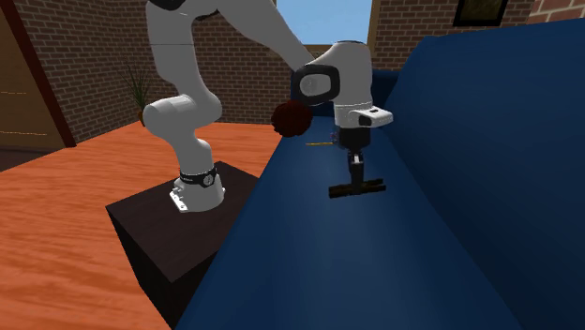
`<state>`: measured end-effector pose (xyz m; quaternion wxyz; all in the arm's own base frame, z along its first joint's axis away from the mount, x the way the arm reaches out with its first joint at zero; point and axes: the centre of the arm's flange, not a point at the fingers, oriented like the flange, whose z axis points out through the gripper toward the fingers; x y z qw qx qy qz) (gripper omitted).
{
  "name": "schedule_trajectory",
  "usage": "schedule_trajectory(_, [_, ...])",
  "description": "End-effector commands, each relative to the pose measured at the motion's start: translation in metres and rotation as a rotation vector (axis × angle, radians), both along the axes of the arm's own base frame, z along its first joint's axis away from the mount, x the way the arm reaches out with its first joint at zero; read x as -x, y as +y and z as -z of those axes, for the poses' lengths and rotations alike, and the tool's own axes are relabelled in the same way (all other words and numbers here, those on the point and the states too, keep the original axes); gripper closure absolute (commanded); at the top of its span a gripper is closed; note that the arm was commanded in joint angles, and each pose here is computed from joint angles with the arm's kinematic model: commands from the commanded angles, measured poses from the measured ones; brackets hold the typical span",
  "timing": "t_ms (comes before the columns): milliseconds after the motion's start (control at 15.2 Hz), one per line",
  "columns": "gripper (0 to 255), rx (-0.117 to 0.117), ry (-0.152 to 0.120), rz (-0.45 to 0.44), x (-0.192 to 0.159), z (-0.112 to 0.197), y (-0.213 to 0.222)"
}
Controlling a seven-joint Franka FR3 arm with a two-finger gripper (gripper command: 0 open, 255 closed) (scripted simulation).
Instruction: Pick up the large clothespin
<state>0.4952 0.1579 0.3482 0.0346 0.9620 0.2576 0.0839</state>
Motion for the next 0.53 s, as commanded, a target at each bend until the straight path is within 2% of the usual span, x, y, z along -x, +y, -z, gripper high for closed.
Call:
schedule_trajectory(0, [255,0.000,0.000,0.000,0.000,-0.010,0.000])
schedule_trajectory(330, [255,0.000,0.000,0.000,0.000,-0.037,0.000])
schedule_trajectory(462, [255,0.000,0.000,0.000,0.000,-0.038,0.000])
